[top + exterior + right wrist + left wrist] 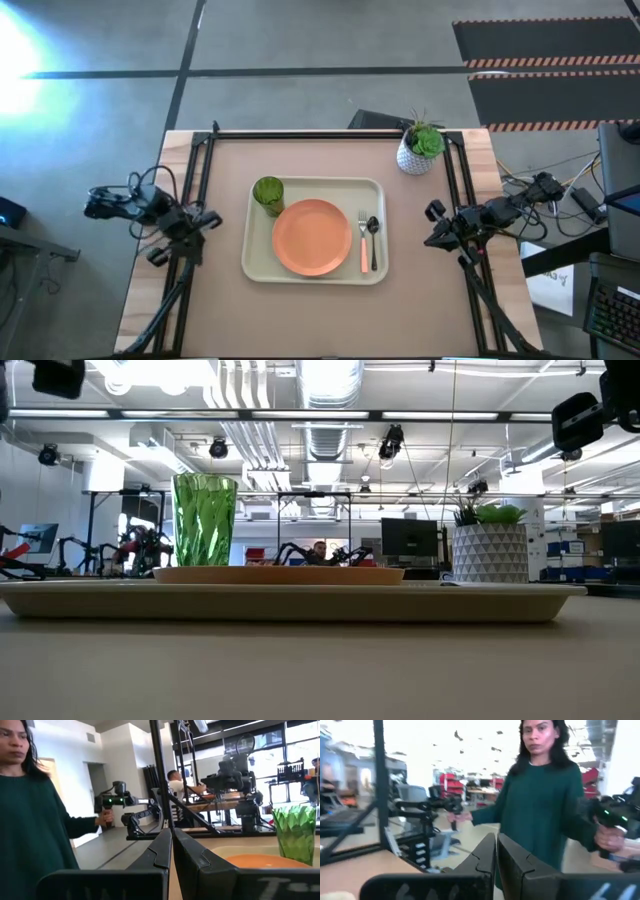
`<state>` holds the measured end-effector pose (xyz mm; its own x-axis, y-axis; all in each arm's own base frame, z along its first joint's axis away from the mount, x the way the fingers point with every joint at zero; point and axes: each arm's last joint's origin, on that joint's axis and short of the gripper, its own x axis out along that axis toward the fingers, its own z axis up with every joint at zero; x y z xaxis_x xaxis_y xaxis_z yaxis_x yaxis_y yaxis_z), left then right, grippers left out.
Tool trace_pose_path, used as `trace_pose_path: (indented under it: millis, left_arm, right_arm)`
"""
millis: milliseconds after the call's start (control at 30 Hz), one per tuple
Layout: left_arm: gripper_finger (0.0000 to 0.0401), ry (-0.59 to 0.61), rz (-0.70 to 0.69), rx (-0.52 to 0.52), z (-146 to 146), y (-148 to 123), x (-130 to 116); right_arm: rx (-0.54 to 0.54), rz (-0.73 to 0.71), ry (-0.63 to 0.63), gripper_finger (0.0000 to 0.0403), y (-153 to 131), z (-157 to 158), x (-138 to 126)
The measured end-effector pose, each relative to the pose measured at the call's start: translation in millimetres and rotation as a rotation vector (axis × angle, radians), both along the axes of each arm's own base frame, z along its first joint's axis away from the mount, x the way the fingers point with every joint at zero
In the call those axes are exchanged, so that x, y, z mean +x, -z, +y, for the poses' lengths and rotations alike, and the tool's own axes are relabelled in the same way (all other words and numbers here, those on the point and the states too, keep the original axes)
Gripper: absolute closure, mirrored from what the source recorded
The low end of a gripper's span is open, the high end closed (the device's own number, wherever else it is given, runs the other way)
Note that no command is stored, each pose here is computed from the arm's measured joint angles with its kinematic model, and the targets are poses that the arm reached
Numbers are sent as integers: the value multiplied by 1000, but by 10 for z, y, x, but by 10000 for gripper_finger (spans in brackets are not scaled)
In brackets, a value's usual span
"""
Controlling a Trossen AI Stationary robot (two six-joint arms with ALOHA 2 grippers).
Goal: Pick and place plate/cup/fork/spoon on tray
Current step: Return to Home Position
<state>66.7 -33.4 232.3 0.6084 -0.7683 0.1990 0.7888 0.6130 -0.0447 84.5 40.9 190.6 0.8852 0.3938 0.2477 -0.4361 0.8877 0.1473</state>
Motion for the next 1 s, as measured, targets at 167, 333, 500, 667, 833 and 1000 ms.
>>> trace_pose_path:
  millis: [167,333,500,667,833,1000]
  left_arm:
    - [401,-119,12,-27,1,268,130]
    - [401,-153,-19,-6,-5,434,184]
    - [401,-162,-42,26,-5,445,187]
    - [401,-246,-12,58,9,494,215]
    - [401,-354,46,95,32,565,243]
    - [401,-487,78,144,64,620,265]
  right_arm:
    - [20,9,-7,394,0,0,0]
    - [3,2,-21,394,2,5,-2]
    - [-56,-2,-6,394,22,7,3]
    - [-105,7,86,394,44,-12,17]
    - [-115,56,163,394,86,-31,32]
    - [-161,103,326,394,132,-73,46]
